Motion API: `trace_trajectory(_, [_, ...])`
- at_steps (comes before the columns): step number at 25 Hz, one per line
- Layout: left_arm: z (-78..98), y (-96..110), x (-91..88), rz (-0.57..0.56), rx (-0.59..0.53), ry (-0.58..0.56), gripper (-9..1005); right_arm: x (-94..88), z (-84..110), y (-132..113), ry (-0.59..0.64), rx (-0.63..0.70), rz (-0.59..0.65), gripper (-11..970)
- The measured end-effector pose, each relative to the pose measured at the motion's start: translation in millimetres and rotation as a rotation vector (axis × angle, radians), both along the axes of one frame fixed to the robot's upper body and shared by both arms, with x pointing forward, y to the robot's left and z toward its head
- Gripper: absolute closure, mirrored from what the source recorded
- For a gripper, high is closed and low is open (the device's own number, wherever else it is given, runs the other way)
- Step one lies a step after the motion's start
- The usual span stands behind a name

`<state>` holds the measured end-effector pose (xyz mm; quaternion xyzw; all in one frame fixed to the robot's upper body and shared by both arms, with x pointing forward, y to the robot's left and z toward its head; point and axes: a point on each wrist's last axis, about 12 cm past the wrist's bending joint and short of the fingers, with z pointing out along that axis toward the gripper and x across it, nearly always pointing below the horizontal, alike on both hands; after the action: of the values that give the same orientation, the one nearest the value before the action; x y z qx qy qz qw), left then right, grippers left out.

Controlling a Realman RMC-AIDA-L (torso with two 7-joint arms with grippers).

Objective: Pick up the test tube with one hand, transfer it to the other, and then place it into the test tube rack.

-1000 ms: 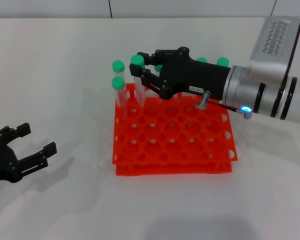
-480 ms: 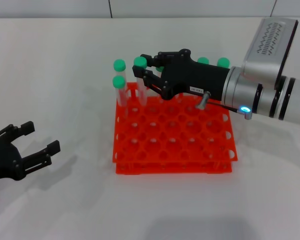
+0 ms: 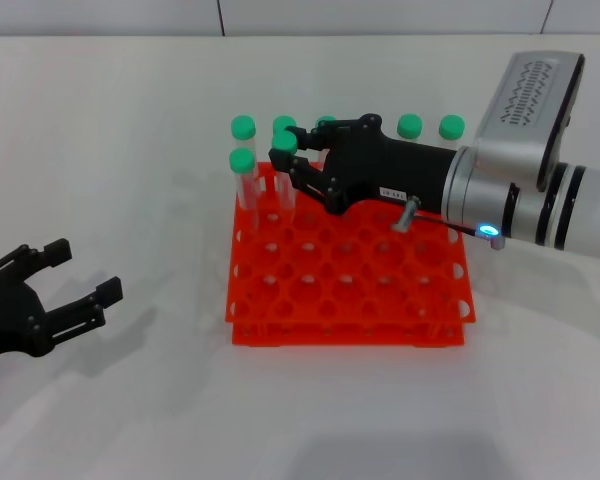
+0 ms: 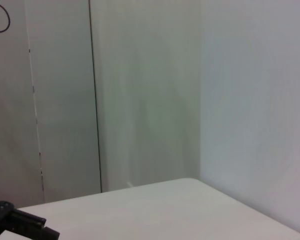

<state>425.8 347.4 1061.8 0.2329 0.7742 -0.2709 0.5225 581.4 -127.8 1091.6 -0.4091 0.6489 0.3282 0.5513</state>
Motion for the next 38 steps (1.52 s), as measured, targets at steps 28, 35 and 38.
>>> trace_trajectory(28, [0.2, 3.1, -0.1, 0.006, 0.0, -0.003, 130, -4.0, 1.9, 0.9, -0.007, 0.012, 0.029, 359])
trace_trajectory(35, [1.7, 7.3, -2.7, 0.007, -0.016, -0.021, 130, -11.5, 8.4, -18.2, -0.044, 0.025, 0.042, 356])
trace_trajectory(38, [3.3, 7.1, -1.1, -0.011, -0.037, -0.032, 130, -17.7, 9.5, -36.1, -0.048, 0.035, 0.075, 355])
